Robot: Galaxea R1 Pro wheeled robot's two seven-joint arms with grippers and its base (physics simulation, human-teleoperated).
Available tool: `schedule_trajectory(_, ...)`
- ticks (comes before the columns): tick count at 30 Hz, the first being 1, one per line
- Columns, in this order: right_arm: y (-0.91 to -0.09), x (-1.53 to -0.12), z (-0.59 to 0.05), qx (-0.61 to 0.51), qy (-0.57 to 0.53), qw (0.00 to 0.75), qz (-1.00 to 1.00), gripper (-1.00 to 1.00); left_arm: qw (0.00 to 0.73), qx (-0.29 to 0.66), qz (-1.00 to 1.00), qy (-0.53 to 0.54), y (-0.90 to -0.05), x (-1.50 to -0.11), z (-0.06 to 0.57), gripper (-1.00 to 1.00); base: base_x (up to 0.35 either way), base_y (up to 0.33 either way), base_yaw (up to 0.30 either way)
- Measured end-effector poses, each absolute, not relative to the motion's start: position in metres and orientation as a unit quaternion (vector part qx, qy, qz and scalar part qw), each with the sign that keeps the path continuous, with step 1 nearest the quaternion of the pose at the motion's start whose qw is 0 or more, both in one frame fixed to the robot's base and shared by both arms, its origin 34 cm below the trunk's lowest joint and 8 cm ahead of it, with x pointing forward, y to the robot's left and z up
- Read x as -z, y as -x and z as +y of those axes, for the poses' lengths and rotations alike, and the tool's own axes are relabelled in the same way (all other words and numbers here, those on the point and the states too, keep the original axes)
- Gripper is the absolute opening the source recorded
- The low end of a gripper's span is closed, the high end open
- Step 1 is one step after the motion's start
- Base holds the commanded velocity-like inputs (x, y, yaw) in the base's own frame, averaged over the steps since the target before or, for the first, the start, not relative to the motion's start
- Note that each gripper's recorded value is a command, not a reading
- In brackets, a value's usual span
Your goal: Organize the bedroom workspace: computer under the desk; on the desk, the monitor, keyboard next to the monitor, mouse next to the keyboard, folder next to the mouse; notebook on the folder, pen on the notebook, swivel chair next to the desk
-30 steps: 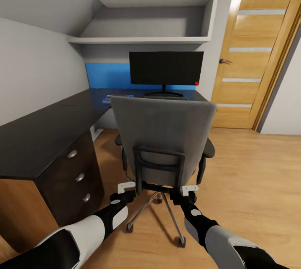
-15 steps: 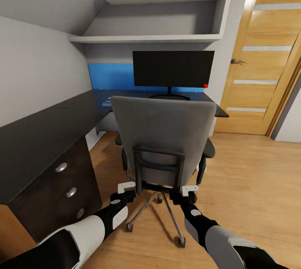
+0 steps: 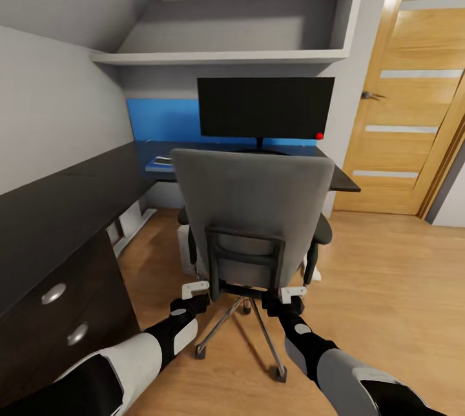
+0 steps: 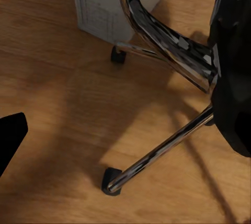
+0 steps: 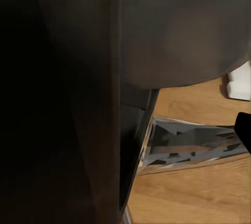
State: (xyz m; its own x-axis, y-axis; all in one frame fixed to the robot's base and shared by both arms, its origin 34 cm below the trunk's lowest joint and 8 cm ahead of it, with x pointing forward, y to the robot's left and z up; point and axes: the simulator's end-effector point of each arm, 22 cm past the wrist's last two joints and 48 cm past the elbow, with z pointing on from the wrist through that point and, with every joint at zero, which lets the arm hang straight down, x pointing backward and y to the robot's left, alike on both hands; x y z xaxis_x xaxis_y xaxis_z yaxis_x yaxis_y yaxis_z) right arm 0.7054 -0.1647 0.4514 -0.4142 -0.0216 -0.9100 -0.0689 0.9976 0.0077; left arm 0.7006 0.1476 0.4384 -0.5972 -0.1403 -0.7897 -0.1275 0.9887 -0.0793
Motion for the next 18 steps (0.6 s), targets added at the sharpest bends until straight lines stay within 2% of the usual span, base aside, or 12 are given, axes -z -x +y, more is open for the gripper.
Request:
schedule_trajectory(13, -0.706, -0.451, -0.177, -0.022, -0.001, 0.54, 0.841, 1.0, 0.442, 0.006, 0.894, 0.078, -0.7, -0.438, 0.149, 1.0, 0.317, -0.094, 0.0)
schedule_trajectory(18, -0.707, -0.451, -0.179, -0.021, -0.002, 0.541, 0.841, 1.0, 0.442, 0.005, 0.893, 0.077, -0.701, -0.438, 0.149, 1.0, 0.137, -0.053, 0.0)
